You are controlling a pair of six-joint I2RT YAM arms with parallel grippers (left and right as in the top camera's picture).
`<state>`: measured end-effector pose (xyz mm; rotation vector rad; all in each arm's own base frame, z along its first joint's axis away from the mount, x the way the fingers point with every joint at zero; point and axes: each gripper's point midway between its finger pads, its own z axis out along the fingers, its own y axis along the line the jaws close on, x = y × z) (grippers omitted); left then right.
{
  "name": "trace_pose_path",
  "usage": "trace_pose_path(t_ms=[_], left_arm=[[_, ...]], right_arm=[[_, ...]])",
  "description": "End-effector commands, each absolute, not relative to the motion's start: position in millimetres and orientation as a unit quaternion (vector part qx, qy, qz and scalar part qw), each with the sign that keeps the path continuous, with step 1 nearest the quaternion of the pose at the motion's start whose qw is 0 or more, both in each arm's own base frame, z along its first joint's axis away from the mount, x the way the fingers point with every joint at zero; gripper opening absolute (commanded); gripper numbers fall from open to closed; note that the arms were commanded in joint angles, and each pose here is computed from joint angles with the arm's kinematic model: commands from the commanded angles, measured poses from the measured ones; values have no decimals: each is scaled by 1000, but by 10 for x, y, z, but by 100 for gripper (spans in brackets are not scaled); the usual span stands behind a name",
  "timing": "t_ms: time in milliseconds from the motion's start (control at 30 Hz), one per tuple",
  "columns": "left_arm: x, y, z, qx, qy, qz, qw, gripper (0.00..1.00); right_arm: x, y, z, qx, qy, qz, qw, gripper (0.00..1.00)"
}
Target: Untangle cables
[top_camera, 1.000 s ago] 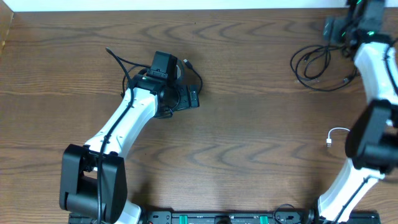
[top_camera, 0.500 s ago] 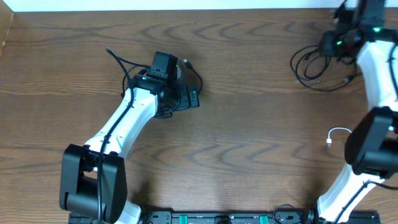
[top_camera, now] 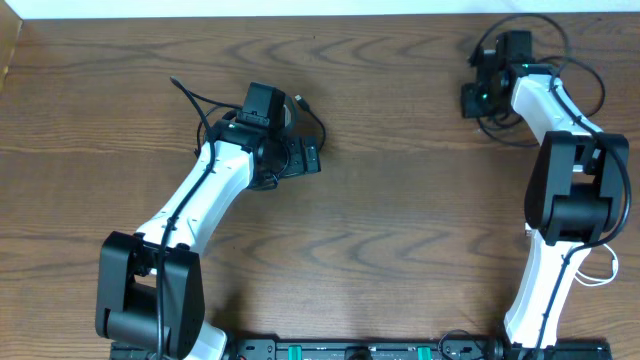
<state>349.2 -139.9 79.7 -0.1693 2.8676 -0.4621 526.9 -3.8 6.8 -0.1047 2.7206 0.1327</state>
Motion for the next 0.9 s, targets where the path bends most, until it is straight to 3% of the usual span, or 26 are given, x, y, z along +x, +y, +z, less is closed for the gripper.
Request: trace_pose_path(t_ms=[0,200,400,533,667,767,867], left_arm=[[3480,-1402,793,-58,979,-160,114,100],[3480,-1402,793,-58,979,-160,114,100],[3480,-1402,793,-58,979,-160,114,100],[3480,-1402,793,-58,979,-160,114,100],[3480,-1402,793,-58,979,-160,114,100],[3480,-1402,793,-58,979,-160,114,100],[3480,-1402,793,-58,979,-160,114,100]], right_arm=[[5277,-295,-103,-17,979,9,202,1],[5328,-876,-41,110,965,-80,224,1],[5240,-1184,-28,140,960,-113,215,1],[5262,-920,99,70,973,-39,218,1],[5296,-472,588,25,965,65,254,1],[5289,-80,1079,-12,945,149,290,13],[5241,176,1395,-3,934,193,302,14]])
